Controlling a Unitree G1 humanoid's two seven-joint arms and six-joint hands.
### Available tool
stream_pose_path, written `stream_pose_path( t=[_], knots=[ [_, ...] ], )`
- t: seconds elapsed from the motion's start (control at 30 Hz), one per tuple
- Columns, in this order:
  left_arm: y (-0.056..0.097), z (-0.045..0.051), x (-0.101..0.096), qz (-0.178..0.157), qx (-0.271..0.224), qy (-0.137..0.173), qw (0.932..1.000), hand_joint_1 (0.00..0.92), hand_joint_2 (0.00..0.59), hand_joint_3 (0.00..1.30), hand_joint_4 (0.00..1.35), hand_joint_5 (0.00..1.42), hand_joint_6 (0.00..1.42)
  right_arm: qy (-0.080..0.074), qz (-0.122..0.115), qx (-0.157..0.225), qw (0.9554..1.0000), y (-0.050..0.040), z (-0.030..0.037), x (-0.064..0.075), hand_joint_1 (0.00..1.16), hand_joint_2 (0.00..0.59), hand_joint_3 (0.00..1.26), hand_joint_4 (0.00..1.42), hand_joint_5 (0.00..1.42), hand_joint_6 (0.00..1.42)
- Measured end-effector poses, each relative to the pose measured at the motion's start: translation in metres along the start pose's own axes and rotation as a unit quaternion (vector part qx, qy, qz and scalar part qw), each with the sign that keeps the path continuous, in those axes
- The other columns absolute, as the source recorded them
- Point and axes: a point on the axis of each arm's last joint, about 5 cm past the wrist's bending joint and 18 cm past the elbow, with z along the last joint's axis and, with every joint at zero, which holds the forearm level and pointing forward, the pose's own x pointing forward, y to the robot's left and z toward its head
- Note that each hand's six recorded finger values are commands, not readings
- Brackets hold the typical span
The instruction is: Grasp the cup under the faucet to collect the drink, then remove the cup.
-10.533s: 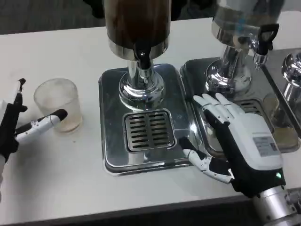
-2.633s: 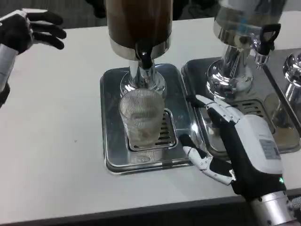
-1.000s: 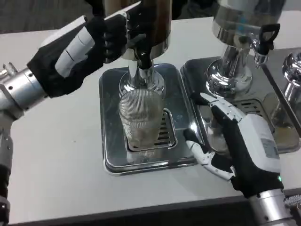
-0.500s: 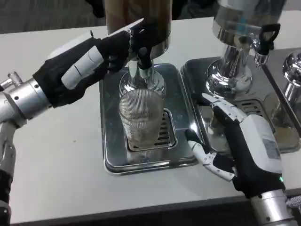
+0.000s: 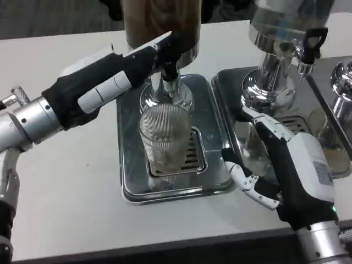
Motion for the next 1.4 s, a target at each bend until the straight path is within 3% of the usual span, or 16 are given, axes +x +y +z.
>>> stream_pose_path(
  t=[0.3, 0.9, 1.4],
  knots=[
    [-0.0014, 0.0015, 0.0001, -0.002, 0.037, -0.001, 0.9993, 0.0, 0.102, 0.03, 0.0, 0.0, 0.0, 0.002, -0.002, -0.001, 1.0, -0.001, -0.0008, -0.0002, 0.52, 0.401, 0.25, 0.27, 0.19, 0.22],
    [-0.0048, -0.0003, 0.0003, -0.01, 0.054, -0.008, 0.9985, 0.0, 0.1, 0.01, 0.0, 0.0, 0.0, 0.002, 0.0, -0.003, 1.0, -0.0029, -0.0012, -0.0008, 0.5, 0.409, 0.25, 0.27, 0.19, 0.22],
    [-0.0072, 0.0038, 0.0016, -0.024, 0.12, -0.004, 0.9925, 0.0, 0.094, 0.01, 0.0, 0.0, 0.0, 0.002, 0.005, -0.003, 1.0, -0.0034, -0.0011, -0.0007, 0.5, 0.409, 0.25, 0.27, 0.19, 0.22]
  ],
)
